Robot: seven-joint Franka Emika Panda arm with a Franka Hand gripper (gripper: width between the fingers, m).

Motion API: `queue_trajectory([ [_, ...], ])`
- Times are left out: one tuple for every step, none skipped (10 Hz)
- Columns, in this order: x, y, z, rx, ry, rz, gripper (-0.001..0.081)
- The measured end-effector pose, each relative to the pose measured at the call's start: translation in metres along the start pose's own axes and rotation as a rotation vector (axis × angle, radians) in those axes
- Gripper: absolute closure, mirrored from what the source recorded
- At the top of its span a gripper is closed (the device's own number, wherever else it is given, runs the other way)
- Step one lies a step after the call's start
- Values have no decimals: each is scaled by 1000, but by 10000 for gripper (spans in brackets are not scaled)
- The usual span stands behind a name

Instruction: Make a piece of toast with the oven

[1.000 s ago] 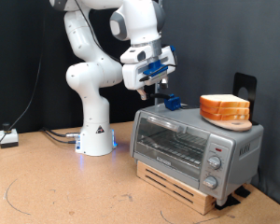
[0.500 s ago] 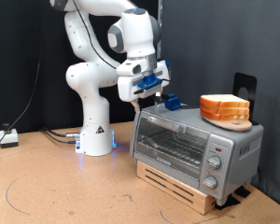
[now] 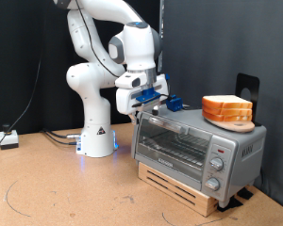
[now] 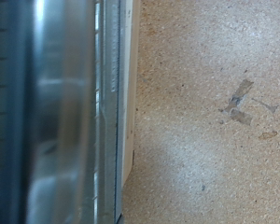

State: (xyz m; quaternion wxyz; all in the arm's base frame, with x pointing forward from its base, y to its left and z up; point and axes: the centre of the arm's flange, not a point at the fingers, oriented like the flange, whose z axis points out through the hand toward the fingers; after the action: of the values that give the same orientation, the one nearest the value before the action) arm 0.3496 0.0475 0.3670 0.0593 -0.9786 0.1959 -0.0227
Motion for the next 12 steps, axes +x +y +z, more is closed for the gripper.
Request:
queue_trajectory([
  [2, 1, 3, -2, 2, 4, 2],
  [5, 3, 3, -2, 2, 11, 2],
  [8, 8, 2, 0, 1, 20, 2],
  [12, 14, 2, 0, 1, 29, 2],
  [16, 22, 3, -8, 4, 35, 2],
  [21, 31, 4, -25, 8, 41, 2],
  [26, 41, 6, -47, 9, 53, 2],
  [32, 49, 12, -72, 3, 66, 2],
  [37, 57, 18, -91, -1, 77, 2],
  [42, 63, 24, -103, -1, 88, 2],
  [47, 69, 29, -108, -3, 99, 2],
  [50, 73, 34, -110, -4, 107, 2],
])
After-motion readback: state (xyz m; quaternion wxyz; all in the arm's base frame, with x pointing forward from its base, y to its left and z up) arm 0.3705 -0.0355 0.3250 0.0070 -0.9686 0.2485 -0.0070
